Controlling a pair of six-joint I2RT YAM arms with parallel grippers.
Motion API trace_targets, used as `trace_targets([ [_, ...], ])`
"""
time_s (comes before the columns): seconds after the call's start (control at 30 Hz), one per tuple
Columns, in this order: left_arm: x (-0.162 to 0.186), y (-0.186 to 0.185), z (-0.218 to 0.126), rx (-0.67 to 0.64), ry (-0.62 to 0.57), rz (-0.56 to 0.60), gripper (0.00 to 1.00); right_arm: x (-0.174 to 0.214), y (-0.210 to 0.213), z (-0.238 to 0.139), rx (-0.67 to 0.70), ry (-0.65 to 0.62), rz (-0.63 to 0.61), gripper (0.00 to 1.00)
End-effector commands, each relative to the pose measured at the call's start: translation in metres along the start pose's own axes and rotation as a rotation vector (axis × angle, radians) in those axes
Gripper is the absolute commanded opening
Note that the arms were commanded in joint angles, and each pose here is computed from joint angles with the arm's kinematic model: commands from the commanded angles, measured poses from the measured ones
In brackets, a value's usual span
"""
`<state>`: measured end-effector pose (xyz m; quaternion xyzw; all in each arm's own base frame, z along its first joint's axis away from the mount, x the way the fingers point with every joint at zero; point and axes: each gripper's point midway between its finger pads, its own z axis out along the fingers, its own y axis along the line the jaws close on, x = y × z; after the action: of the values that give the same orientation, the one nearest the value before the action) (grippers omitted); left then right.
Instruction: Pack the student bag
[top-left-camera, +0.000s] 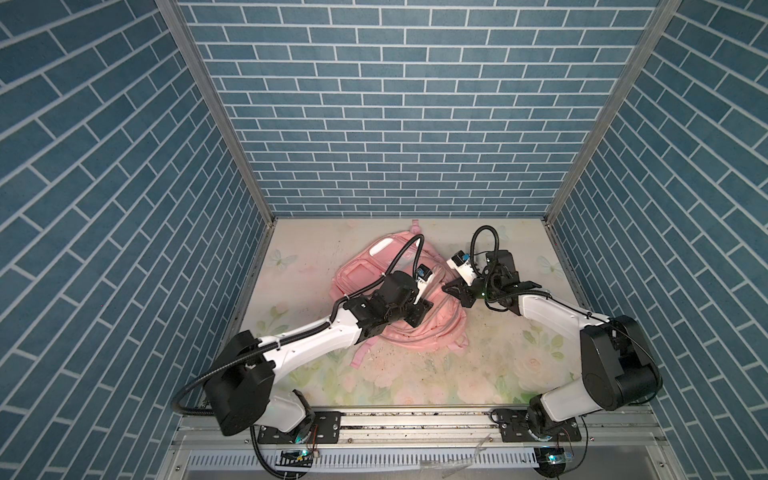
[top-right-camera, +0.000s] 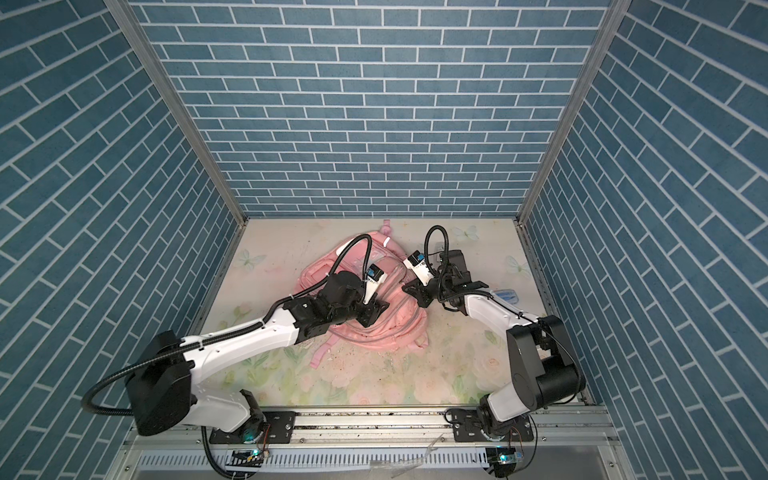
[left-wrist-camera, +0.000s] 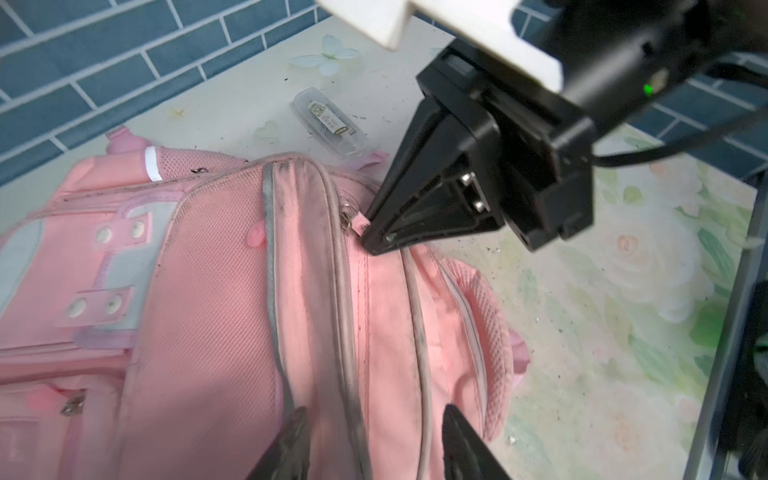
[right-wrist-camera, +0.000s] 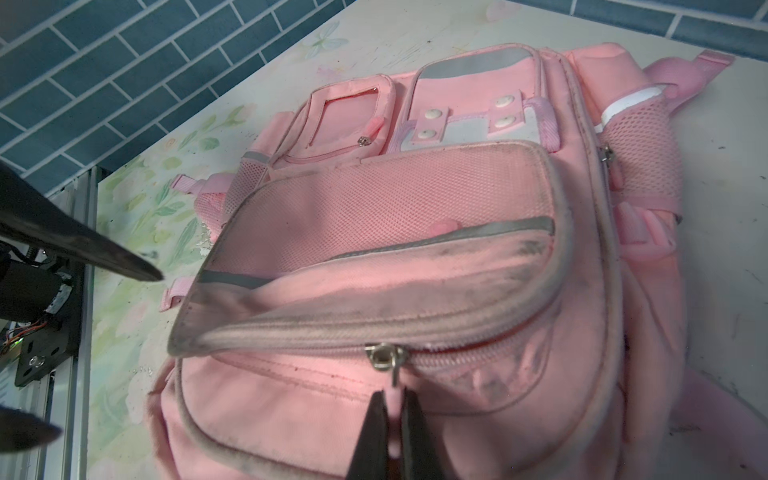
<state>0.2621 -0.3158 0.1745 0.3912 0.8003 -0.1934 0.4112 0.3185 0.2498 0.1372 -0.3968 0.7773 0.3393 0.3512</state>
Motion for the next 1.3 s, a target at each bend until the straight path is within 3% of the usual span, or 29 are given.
trace_targets([
  [0.0,0.043,-0.002,-0.011,0.027,0.109,0.354,0.55,-0.008,0.003,0.001,-0.038,-0.003,-0.053,0.0],
  [0.1,0.061,-0.001,-0.014,0.034,0.135,0.476,0.56,-0.01,0.003,0.001,-0.038,-0.007,-0.047,0.0],
  [0.23,0.078,0.006,-0.008,0.004,0.172,0.535,0.57,-0.012,0.004,0.0,-0.04,-0.008,-0.038,0.0],
  [0.37,0.087,0.022,0.005,-0.071,0.199,0.519,0.57,-0.013,0.004,-0.001,-0.034,-0.01,-0.032,0.0],
  [0.63,0.071,0.037,0.02,-0.172,0.122,0.447,0.55,-0.012,0.007,0.003,-0.026,0.002,-0.024,0.0],
  [0.73,0.067,0.042,0.019,-0.204,0.111,0.421,0.48,-0.013,0.008,0.004,-0.023,0.006,-0.029,0.0],
  [0.93,0.055,0.048,0.015,-0.244,0.062,0.353,0.0,-0.014,0.023,0.011,-0.024,0.023,-0.079,0.0],
  [1.27,0.011,0.051,0.001,-0.151,-0.035,0.168,0.0,-0.019,0.078,0.026,-0.053,-0.043,-0.167,0.0],
])
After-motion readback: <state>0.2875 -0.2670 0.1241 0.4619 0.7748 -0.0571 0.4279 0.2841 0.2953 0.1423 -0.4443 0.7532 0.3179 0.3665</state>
